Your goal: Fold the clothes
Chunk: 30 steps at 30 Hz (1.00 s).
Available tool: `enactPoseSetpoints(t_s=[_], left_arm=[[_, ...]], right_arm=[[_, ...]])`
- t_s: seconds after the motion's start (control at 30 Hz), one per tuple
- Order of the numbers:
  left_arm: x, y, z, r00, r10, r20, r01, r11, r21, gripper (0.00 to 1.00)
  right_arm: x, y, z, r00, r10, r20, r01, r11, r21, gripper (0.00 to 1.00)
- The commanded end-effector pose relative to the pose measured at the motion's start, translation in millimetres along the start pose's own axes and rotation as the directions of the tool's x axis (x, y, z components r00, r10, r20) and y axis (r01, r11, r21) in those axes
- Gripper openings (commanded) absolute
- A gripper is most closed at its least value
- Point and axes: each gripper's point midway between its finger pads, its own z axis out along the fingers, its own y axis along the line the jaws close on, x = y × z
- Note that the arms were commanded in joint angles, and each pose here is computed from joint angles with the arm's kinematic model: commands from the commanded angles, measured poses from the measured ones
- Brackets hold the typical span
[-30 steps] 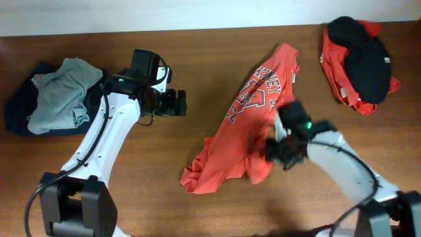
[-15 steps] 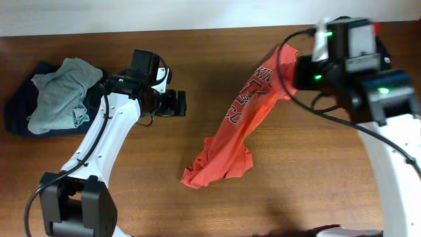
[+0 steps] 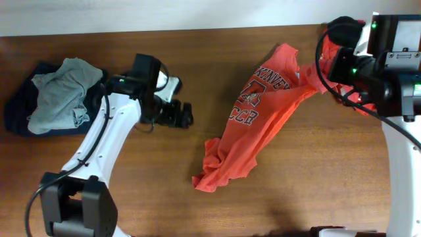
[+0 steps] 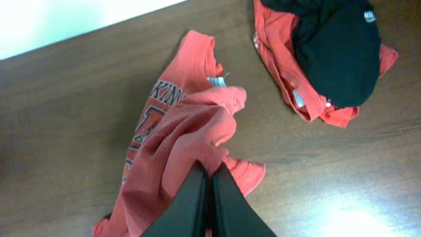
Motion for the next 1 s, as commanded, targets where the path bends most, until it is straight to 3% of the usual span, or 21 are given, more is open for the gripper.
enactPoseSetpoints(t_s=[0.0, 0.3, 0.5, 0.73, 0.97], left_arm=[[13.0, -40.3, -3.6, 0.975, 0.222, -0.011, -0.219, 0.967, 0.131, 0.98], [14.9, -103.6, -71.1, 0.885, 0.416, 0.207, -0.44, 0.894, 0.086, 0.98], [22.0, -122.3, -103.1, 0.822, 0.489, 0.292, -0.511, 0.86, 0.001, 0.99], [24.9, -145.3, -80.0, 0.805, 0.541, 0.243, -0.548, 0.836, -0.044, 0.98], [8.7, -173.1, -33.3, 0.857, 0.461, 0.232, -0.451, 0.887, -0.099, 0.97]], right_arm=[[-13.3, 3.4, 7.1, 0.999, 0.002, 0.035, -0.001, 1.0, -0.014, 0.04], [-81.1, 22.9, 6.2, 0.956, 0.028, 0.293, 0.001, 0.995, -0.097, 0.04], [-109.8, 26.3, 6.3, 0.917, 0.063, 0.394, -0.017, 0.993, -0.119, 0.04], [-103.7, 26.6, 38.9, 0.938, 0.073, 0.338, -0.037, 0.993, -0.112, 0.04], [-105.1, 18.7, 41.2, 0.938, 0.08, 0.338, -0.049, 0.994, -0.099, 0.04]])
